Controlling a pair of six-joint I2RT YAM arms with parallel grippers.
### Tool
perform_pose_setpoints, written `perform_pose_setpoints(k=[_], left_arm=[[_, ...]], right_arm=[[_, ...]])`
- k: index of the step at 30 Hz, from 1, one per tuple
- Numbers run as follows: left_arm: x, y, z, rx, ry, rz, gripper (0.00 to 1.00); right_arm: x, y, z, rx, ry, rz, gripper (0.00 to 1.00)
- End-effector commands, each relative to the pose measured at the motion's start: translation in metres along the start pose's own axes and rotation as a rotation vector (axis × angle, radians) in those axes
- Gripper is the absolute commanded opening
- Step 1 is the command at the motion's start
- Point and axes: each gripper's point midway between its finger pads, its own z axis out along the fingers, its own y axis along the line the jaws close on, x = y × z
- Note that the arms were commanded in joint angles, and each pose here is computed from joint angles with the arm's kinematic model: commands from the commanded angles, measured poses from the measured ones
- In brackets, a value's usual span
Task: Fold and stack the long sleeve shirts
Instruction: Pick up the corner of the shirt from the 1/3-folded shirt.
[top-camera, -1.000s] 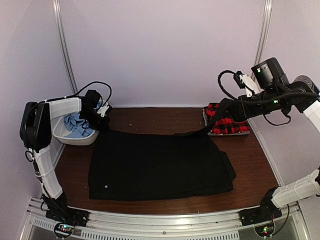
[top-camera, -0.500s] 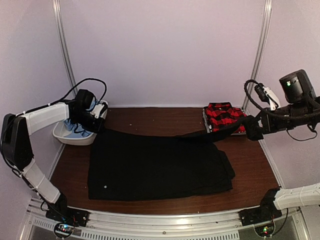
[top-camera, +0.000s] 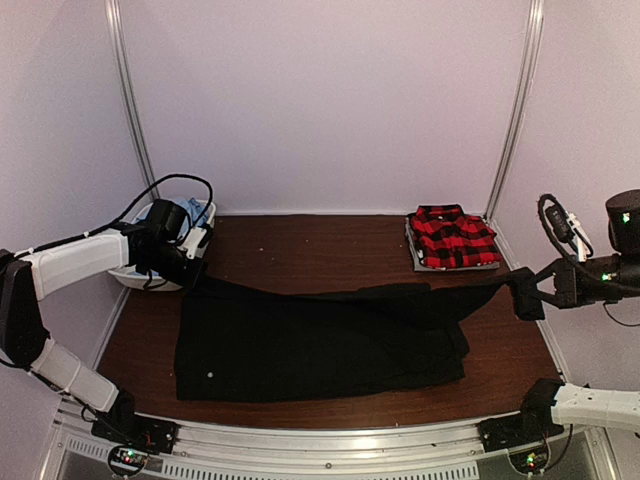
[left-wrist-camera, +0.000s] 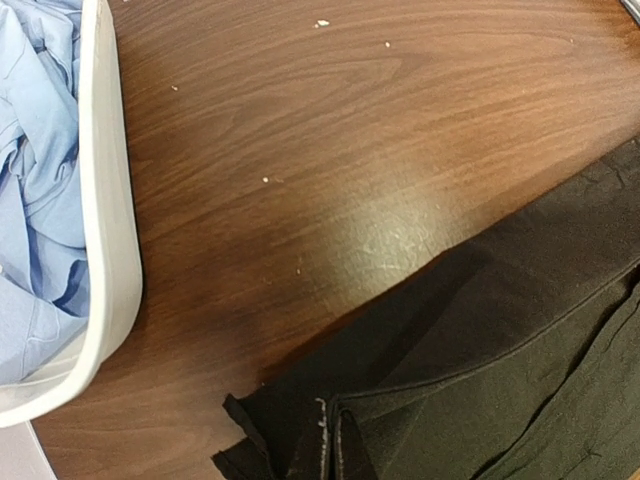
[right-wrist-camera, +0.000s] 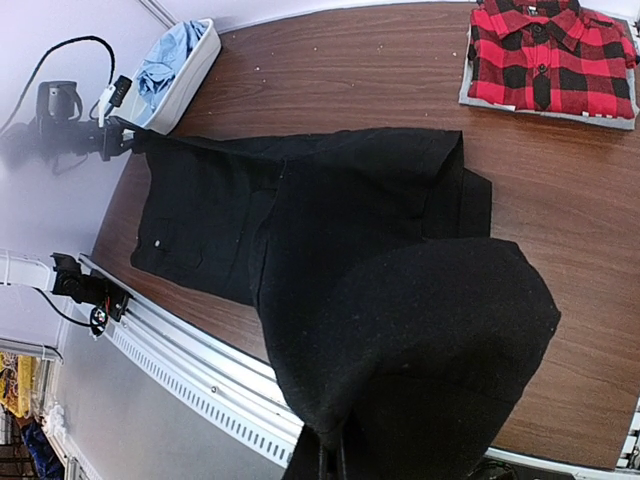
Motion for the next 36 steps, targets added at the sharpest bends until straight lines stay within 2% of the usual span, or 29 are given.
perform_pose_setpoints(k=[1, 5, 11, 15, 17, 25, 29, 32, 36], left_arm=[[-0.005, 0.0, -0.006, -0.045, -0.054, 0.019, 0.01], [0.005, 0.003, 0.0, -0.078, -0.025, 0.025, 0.04], [0.013, -0.002, 0.005, -0.058, 0.013, 0.04, 0.14], [0.01, -0.006, -0.001, -0.033, -0.007, 0.057, 0.21], [0.007, -0.007, -0.006, -0.034, -0.026, 0.058, 0.28], [-0.017, -0.027, -0.039, 0.072, -0.153, 0.099, 0.38], [-0.031, -0.036, -0.055, 0.122, -0.226, 0.109, 0.47], [-0.037, -0.041, -0.049, 0.156, -0.224, 0.05, 0.49], [-0.033, -0.047, -0.016, 0.194, -0.138, -0.069, 0.5]], right_arm=[[0.017, -0.003, 0.008, -0.016, 0.045, 0.025, 0.0], [0.023, -0.007, 0.01, -0.013, 0.052, 0.027, 0.0], [0.022, -0.009, 0.008, -0.002, 0.037, 0.03, 0.0], [0.017, -0.011, 0.006, 0.017, 0.015, 0.034, 0.0], [0.015, -0.013, 0.006, 0.027, 0.011, 0.035, 0.0], [0.008, -0.023, 0.014, 0.105, 0.009, 0.037, 0.0], [0.005, -0.025, 0.021, 0.136, 0.022, 0.025, 0.0], [0.004, -0.025, 0.025, 0.15, 0.034, 0.014, 0.0], [0.001, -0.024, 0.031, 0.162, 0.057, -0.015, 0.0]])
